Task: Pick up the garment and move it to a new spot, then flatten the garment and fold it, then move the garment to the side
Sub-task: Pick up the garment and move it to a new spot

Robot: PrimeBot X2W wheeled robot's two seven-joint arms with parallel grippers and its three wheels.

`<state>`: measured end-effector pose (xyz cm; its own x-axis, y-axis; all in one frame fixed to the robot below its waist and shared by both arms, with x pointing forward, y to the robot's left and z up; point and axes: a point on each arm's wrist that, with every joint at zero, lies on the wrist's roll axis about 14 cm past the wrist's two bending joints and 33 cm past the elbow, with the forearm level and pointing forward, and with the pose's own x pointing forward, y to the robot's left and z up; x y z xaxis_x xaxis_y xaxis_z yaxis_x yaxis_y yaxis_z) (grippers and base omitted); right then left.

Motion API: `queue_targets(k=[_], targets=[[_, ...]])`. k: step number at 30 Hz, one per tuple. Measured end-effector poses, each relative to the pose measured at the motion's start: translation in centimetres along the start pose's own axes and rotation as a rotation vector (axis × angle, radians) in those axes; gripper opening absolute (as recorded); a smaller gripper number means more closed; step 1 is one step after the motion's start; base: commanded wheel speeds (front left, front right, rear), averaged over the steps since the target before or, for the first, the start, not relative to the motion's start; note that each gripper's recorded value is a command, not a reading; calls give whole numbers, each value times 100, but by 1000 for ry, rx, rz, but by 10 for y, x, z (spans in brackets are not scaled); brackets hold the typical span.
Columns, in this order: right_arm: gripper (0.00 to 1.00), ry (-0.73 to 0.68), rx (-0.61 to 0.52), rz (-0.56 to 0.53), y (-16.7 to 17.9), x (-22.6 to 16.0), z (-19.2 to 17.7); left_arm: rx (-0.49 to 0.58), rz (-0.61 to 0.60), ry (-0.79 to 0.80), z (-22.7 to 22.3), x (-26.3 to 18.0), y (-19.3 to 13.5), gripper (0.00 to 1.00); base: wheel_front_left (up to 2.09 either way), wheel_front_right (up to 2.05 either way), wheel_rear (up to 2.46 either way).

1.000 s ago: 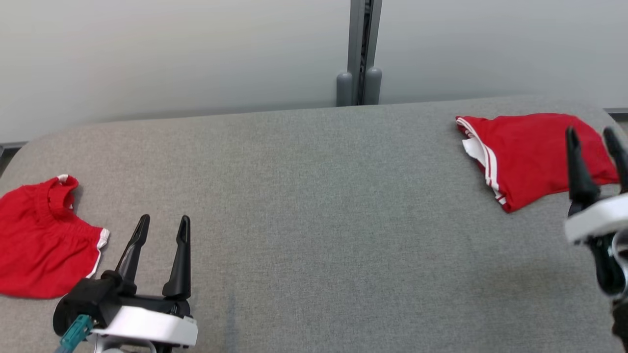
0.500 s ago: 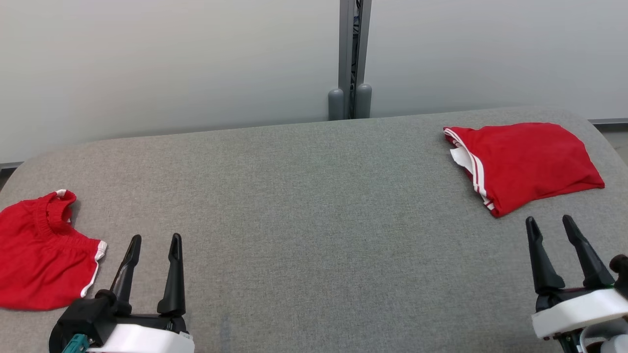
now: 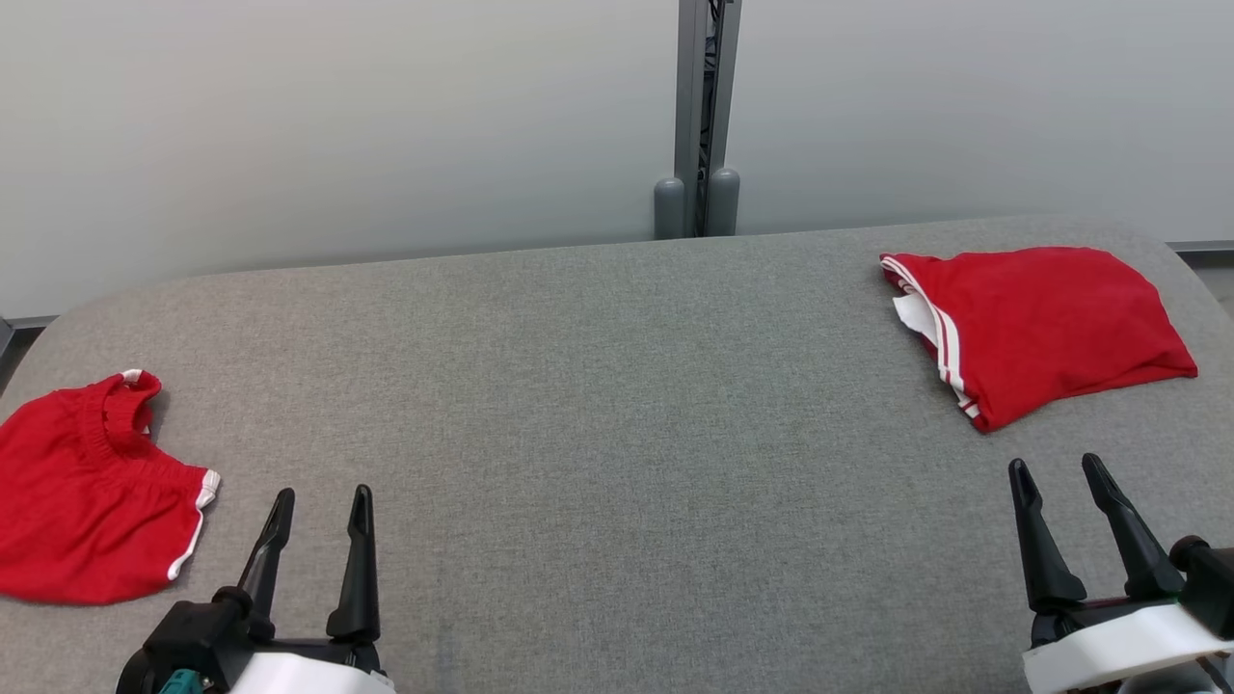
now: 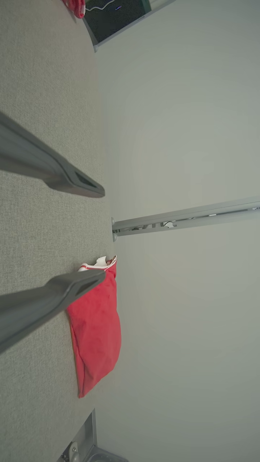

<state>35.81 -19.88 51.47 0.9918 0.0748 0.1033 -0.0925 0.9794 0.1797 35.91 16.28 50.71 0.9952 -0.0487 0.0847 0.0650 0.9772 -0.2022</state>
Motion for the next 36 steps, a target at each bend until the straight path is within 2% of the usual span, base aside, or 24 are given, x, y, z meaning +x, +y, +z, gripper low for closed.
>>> queue_targets(k=[24, 36], targets=[[100, -1, 3, 29, 11, 4, -1, -10, -5, 20, -7, -1, -1, 100, 0, 0, 0], [100, 26, 15, 151, 50, 21, -11, 14, 80, -2, 1, -14, 28, 100, 0, 0, 0]])
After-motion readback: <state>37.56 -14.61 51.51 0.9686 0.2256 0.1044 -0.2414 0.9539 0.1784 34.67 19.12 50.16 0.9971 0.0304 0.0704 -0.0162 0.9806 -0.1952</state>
